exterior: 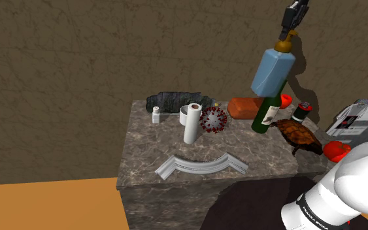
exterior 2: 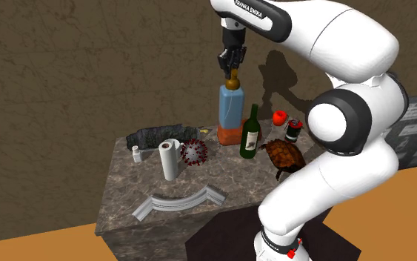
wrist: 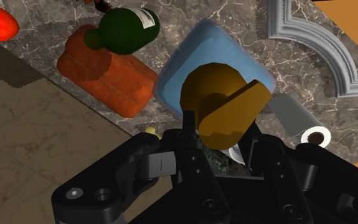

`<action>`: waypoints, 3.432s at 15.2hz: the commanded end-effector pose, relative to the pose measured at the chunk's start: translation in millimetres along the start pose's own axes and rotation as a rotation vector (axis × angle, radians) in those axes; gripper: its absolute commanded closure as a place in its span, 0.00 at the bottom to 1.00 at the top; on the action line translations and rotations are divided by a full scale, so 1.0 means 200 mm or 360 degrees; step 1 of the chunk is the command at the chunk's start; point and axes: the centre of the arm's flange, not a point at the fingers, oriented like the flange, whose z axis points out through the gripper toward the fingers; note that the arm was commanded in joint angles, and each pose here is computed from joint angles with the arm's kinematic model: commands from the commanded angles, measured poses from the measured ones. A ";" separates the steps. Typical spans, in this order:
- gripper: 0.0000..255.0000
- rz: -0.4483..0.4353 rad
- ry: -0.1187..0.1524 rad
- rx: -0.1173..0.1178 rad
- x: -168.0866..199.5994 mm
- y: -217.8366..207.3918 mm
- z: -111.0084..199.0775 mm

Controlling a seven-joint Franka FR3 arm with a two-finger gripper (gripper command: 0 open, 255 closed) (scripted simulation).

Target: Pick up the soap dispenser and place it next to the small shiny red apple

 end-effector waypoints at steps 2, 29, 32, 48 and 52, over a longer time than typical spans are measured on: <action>1.00 0.0000 0.0000 0.0000 0.00 0.00 -0.08; 1.00 0.0000 0.0000 0.0000 -0.02 1.48 0.42; 1.00 0.0000 0.0000 0.0000 -0.03 1.67 0.49; 1.00 0.0000 0.0000 0.0000 -0.04 2.11 0.88; 1.00 0.0000 0.0000 0.0000 -0.04 2.11 0.98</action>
